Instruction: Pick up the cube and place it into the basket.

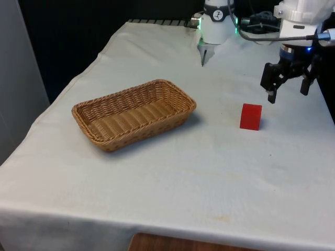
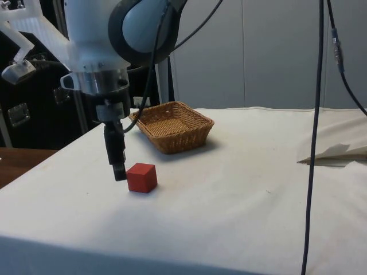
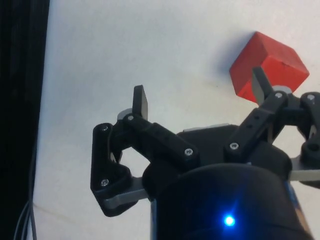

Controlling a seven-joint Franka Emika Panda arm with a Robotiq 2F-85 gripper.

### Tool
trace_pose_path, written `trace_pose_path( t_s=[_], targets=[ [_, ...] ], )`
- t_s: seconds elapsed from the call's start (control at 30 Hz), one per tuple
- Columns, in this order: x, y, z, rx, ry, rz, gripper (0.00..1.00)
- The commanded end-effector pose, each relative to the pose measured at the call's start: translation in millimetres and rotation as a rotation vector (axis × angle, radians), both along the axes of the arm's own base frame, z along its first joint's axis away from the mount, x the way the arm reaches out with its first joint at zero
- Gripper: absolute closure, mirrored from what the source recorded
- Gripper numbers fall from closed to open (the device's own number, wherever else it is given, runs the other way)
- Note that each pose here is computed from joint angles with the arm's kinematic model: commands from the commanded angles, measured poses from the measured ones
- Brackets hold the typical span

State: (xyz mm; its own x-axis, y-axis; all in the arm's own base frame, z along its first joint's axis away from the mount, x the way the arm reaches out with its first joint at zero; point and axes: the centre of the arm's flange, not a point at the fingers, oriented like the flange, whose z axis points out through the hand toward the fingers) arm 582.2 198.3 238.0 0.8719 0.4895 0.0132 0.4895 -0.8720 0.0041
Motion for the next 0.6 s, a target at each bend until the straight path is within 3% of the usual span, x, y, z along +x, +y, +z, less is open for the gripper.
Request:
trace_pose_path(
  t_s=[0.0,0.53,0.57],
  targets=[
    [0.0,-1.2,0.0,0.002,0.0,-0.015,0.0],
    [3.2,-15.1,-5.7,-0.006,0.003,-0.115,0.0],
    [2.7,-12.8,-3.6,-0.008,0.004,-0.104,0.0]
  ],
)
